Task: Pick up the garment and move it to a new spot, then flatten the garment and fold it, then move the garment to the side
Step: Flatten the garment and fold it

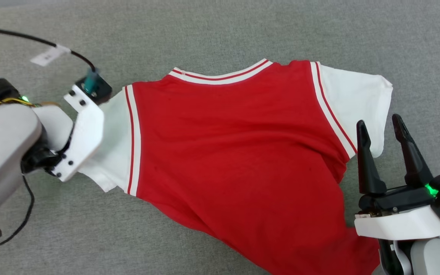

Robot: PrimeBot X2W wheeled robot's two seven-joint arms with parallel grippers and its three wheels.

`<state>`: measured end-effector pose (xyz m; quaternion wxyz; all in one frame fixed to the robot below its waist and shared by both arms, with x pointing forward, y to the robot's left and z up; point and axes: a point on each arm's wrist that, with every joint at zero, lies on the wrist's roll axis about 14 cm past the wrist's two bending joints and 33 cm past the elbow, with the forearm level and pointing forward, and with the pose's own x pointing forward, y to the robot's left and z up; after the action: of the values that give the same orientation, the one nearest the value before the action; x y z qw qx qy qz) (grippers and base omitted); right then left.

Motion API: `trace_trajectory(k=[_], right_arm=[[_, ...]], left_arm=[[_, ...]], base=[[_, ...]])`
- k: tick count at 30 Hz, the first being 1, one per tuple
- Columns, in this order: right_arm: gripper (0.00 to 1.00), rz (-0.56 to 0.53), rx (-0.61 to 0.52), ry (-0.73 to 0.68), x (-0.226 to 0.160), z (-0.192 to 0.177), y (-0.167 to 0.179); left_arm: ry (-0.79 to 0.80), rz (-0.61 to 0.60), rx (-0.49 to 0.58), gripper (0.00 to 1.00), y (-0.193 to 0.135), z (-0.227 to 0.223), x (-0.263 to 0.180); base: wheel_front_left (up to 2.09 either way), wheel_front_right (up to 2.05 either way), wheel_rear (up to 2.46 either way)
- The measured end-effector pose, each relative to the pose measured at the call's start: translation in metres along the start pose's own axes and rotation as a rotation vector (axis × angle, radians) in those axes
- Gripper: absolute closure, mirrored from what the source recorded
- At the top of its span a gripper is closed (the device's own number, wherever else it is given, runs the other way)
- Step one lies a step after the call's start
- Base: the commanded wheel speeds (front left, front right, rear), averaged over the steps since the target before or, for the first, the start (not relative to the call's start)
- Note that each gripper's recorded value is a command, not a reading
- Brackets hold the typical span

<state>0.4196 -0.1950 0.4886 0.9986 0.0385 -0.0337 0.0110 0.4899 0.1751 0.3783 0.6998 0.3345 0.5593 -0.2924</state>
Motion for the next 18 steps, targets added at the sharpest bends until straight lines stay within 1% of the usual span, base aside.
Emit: trace_trajectory(k=[3,7,12,15,18], right_arm=[[0.0,-0.002,-0.005,-0.026,0.001,0.009,-0.001],[0.0,-0.008,-0.052,-0.085,0.003,0.031,-0.007],[0.0,-0.001,-0.183,-0.228,0.017,0.086,-0.03],[0.0,0.011,-0.274,-0.252,0.03,0.114,-0.04],[0.0,0.025,-0.325,-0.18,0.05,0.128,-0.05]], left_arm=[[-0.038,0.009,0.0,1.0,-0.002,0.002,-0.008],[-0.114,0.027,-0.001,1.0,-0.003,0.007,-0.027],[-0.219,0.061,0.006,1.0,-0.003,0.015,-0.057],[-0.259,0.079,0.0,1.0,-0.002,0.015,-0.07],[-0.275,0.089,-0.008,1.0,-0.002,0.012,-0.076]], base=[[0.0,0.0,0.0],[0.0,0.0,0.0],[0.0,0.0,0.0],[0.0,0.0,0.0],[0.0,0.0,0.0]])
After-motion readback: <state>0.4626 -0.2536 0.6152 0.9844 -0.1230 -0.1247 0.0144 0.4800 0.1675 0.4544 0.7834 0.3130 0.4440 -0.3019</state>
